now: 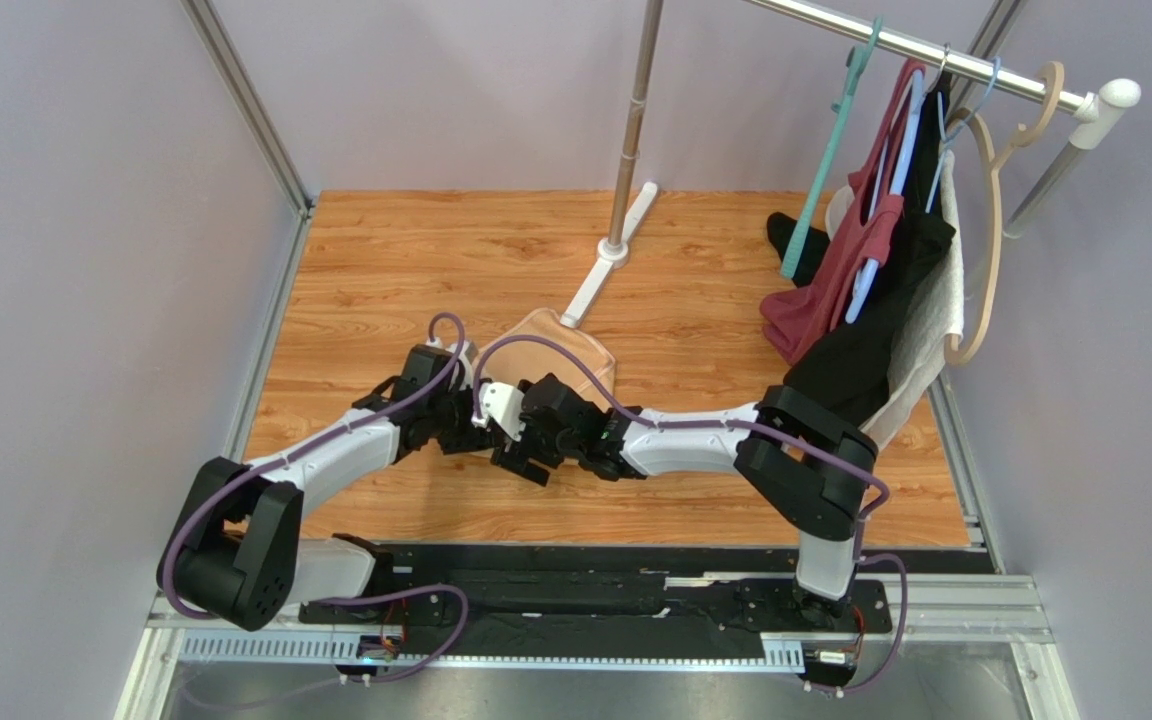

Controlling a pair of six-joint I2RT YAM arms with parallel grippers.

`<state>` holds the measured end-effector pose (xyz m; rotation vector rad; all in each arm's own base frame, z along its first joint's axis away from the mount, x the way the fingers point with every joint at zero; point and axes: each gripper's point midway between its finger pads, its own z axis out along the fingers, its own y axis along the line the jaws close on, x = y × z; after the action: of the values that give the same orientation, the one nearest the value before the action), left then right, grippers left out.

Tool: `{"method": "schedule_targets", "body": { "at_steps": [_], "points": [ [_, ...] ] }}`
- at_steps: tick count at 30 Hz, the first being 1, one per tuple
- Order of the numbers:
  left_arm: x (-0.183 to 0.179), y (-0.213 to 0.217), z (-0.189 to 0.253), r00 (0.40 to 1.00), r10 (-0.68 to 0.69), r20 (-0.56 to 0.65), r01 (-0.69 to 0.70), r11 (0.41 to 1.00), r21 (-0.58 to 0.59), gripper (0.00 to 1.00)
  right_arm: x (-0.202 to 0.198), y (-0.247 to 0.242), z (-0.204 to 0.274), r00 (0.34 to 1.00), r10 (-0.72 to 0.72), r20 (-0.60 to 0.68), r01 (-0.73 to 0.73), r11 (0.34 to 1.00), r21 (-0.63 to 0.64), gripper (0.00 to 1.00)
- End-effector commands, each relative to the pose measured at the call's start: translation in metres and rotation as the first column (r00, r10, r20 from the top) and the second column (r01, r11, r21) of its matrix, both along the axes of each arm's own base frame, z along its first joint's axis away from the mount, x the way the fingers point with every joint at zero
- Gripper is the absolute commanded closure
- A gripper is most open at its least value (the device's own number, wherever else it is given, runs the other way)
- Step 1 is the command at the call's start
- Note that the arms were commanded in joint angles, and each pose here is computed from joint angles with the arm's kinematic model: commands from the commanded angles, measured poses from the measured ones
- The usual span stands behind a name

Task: Fold the napkin, place the utensils inside, and roll it up
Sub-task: Roll the napkin with the utensil

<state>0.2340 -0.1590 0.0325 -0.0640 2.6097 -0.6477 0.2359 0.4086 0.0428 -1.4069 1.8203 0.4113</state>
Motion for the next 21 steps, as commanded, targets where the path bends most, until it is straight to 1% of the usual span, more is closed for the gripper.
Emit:
{"method": "schedule_targets", "body": {
  "at_steps": [1,7,13,16,19,20,21],
  "points": [
    [0.003,-0.001,0.001,1.000,-0.007,0.015,0.008,1.000,-0.010,0.42,0.015,0.015,0.007,0.993,0.022,0.113,-0.023,1.000,0.007,0.20],
    [0.004,-0.001,0.002,1.000,-0.011,0.018,0.011,1.000,-0.013,0.42,0.020,0.018,-0.011,0.990,0.043,0.133,-0.039,0.999,-0.030,0.21],
    [0.005,-0.002,0.003,1.000,-0.021,0.017,0.021,1.000,-0.014,0.43,0.028,0.016,-0.010,0.983,0.034,0.182,-0.028,0.999,-0.035,0.22],
    [0.005,-0.001,0.003,1.000,-0.021,0.021,0.021,1.000,-0.012,0.43,0.029,0.016,-0.017,0.987,0.044,0.155,-0.036,0.998,-0.055,0.22],
    [0.005,-0.001,0.003,1.000,-0.020,0.020,0.020,1.000,-0.010,0.43,0.027,0.018,-0.021,0.995,0.051,0.086,-0.049,0.998,-0.034,0.22],
    [0.006,-0.001,0.004,1.000,-0.018,0.022,0.018,1.000,-0.011,0.43,0.021,0.016,-0.026,0.996,0.077,0.038,-0.076,0.997,-0.035,0.23],
    [0.006,-0.001,0.005,1.000,-0.019,0.025,0.019,1.000,-0.013,0.43,0.019,0.016,-0.028,0.997,0.080,0.018,-0.080,0.996,-0.033,0.23]
  ]
}}
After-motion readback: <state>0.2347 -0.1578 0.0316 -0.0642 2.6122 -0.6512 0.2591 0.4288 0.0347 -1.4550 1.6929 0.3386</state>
